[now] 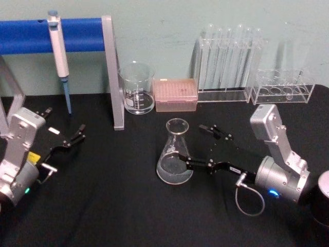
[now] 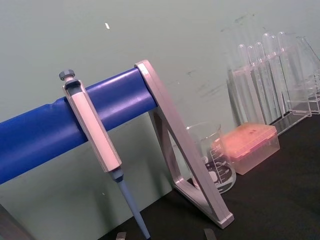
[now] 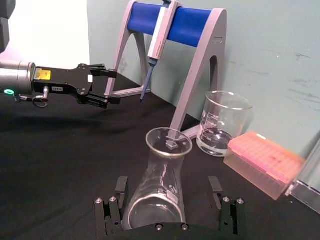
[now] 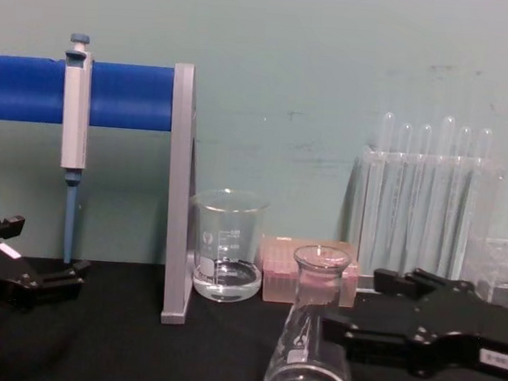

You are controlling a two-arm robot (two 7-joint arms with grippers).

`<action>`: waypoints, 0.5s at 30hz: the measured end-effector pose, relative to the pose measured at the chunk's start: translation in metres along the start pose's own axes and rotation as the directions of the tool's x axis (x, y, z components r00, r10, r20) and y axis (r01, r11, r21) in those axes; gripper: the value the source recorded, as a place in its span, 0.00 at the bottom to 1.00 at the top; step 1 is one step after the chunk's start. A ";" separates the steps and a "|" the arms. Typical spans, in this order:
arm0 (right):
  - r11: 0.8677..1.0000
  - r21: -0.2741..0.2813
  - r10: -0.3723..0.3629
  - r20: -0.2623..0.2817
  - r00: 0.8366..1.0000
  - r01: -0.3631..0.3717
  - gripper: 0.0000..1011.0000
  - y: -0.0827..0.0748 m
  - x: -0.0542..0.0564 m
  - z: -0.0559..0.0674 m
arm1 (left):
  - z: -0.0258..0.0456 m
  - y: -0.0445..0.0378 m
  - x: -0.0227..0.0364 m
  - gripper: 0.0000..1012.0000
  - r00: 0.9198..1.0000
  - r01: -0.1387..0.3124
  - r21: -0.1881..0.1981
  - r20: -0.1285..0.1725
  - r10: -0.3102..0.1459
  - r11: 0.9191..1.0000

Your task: Grasp the erlenmeyer flask with one hand, shake it three times, then place it back.

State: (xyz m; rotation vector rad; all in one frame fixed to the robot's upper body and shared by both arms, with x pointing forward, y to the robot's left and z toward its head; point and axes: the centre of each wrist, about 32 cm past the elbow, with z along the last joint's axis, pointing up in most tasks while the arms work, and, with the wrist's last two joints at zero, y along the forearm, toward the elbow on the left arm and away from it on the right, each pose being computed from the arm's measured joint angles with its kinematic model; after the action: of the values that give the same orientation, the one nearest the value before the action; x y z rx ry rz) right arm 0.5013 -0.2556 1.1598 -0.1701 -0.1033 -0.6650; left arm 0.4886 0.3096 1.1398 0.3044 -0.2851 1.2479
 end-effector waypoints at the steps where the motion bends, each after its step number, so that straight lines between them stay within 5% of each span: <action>1: 1.000 0.001 0.002 -0.001 1.000 -0.002 0.99 0.002 0.000 0.000 | 0.0000 0.0000 0.0000 0.99 1.000 0.000 0.000 0.000 0.000 1.000; 15: 1.000 0.000 0.007 -0.024 1.000 -0.007 0.99 0.030 0.002 -0.002 | 0.0000 0.0000 0.0000 0.99 1.000 0.000 0.000 0.000 0.000 1.000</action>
State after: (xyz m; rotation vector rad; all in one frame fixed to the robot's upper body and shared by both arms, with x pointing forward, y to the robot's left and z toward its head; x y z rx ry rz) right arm 0.5212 -0.2340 1.1546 -0.1627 -0.0791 -0.6595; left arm 0.4886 0.3097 1.1398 0.3044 -0.2851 1.2480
